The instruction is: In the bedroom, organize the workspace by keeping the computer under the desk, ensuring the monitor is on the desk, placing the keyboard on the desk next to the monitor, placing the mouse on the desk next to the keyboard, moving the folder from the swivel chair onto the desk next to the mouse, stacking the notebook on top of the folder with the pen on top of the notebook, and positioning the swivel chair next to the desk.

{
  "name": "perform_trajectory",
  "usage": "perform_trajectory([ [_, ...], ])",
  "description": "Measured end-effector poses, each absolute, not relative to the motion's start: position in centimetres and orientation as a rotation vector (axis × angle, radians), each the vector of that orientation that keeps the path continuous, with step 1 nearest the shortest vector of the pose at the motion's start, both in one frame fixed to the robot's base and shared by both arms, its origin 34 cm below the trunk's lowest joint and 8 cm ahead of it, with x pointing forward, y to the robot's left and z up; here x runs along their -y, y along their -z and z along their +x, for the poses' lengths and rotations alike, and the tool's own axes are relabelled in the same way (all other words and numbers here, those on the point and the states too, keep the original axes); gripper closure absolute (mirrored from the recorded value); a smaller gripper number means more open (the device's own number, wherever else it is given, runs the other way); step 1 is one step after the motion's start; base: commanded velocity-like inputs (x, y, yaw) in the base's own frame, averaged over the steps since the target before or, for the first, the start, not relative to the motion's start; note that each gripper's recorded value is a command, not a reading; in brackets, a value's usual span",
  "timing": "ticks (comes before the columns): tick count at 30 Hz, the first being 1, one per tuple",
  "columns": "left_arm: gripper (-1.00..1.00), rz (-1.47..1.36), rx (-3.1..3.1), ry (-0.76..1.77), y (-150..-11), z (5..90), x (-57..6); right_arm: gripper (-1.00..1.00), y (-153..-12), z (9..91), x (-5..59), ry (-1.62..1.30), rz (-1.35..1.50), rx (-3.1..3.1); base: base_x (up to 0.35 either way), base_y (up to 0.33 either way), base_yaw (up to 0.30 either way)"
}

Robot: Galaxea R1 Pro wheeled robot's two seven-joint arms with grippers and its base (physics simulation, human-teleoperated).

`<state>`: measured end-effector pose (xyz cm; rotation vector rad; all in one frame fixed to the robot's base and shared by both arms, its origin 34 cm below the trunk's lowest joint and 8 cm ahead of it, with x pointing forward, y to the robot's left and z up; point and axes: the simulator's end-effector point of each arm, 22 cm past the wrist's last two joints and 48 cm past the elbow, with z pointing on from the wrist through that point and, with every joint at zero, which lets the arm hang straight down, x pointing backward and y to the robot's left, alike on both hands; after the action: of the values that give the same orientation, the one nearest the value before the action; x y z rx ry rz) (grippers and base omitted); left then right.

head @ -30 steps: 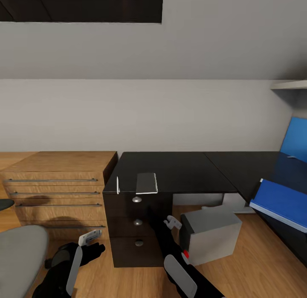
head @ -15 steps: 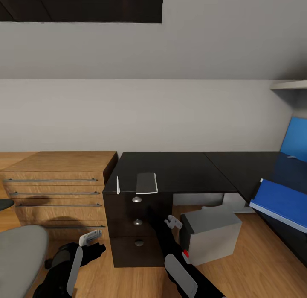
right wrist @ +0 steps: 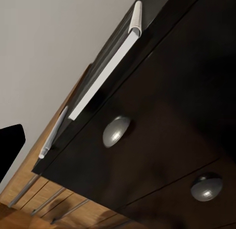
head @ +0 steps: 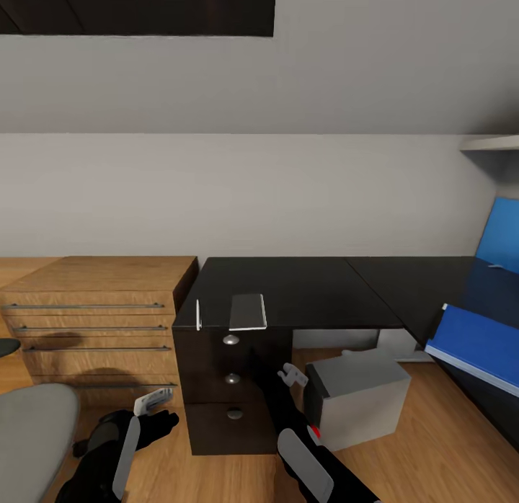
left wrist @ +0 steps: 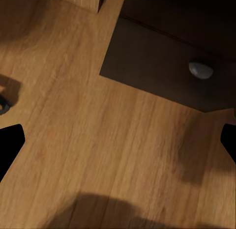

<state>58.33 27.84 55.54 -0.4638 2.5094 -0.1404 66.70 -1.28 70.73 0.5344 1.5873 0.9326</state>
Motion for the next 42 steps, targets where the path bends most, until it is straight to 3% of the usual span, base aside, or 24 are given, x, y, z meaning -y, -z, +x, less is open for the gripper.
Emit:
perform_trajectory([
  [42,-1.00,-0.464,-2.537,0.141,-54.5,57.8,-27.6,-1.00,-70.8,66.7,1.3,-0.933,0.534,-1.586,0.069,0.001,0.000],
])
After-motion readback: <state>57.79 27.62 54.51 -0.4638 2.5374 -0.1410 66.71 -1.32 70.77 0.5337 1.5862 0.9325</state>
